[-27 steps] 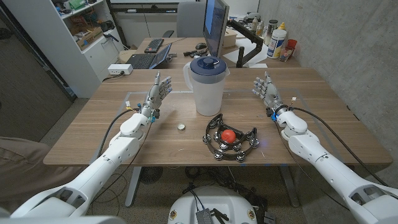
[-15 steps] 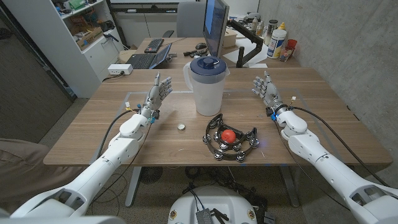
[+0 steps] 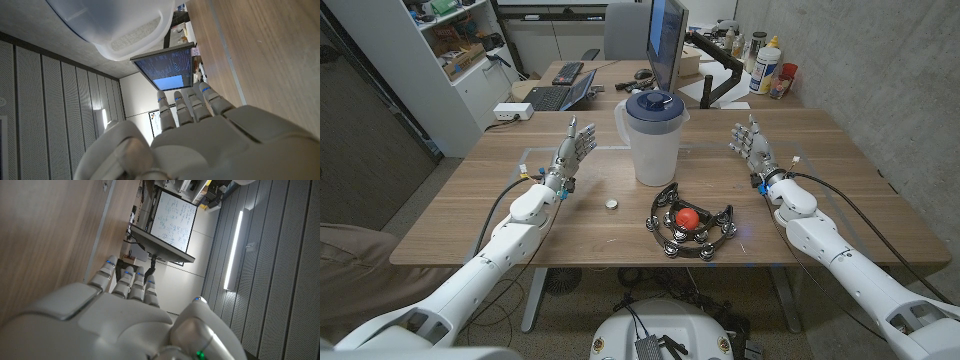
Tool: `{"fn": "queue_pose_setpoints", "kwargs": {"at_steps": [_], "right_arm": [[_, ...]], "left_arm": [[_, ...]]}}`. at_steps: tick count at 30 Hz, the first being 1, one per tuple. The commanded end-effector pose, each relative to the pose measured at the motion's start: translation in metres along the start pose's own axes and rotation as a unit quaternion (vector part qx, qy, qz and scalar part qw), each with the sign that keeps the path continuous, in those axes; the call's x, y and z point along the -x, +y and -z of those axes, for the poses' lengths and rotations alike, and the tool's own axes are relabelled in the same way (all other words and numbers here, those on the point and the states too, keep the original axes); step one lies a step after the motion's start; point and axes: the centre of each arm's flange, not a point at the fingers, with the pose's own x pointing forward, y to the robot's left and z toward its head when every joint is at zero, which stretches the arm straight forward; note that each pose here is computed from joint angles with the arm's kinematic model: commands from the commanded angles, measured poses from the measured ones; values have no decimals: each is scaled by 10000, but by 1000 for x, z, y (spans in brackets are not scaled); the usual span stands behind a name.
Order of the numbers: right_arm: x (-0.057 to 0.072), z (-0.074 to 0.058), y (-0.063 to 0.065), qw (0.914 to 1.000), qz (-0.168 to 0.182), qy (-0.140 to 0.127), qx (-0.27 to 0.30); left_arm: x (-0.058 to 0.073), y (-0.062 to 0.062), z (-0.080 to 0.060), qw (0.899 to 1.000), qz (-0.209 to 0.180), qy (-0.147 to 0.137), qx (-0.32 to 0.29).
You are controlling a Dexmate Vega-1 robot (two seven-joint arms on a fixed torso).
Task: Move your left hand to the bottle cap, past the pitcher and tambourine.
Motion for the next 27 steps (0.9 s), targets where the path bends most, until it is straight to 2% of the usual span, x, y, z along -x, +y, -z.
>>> {"fn": "queue_pose_setpoints", "kwargs": {"at_steps": [1,17,23,27], "right_arm": [[2,-1,-3,9999,17,-92,50],[4,-4,-4,9999,47,-151,40],[6,-4,-5,9998,83,-151,52],[6,-5,-5,9998,69,-167,90]], "left_arm": [[10,3,-5,9996,37,98,-263],[33,5,-13,9947,125,33,-1019],[42,-1,-19,9874,176,0,-1575],[49,-8,-24,9782,316,75,-2052]]}}
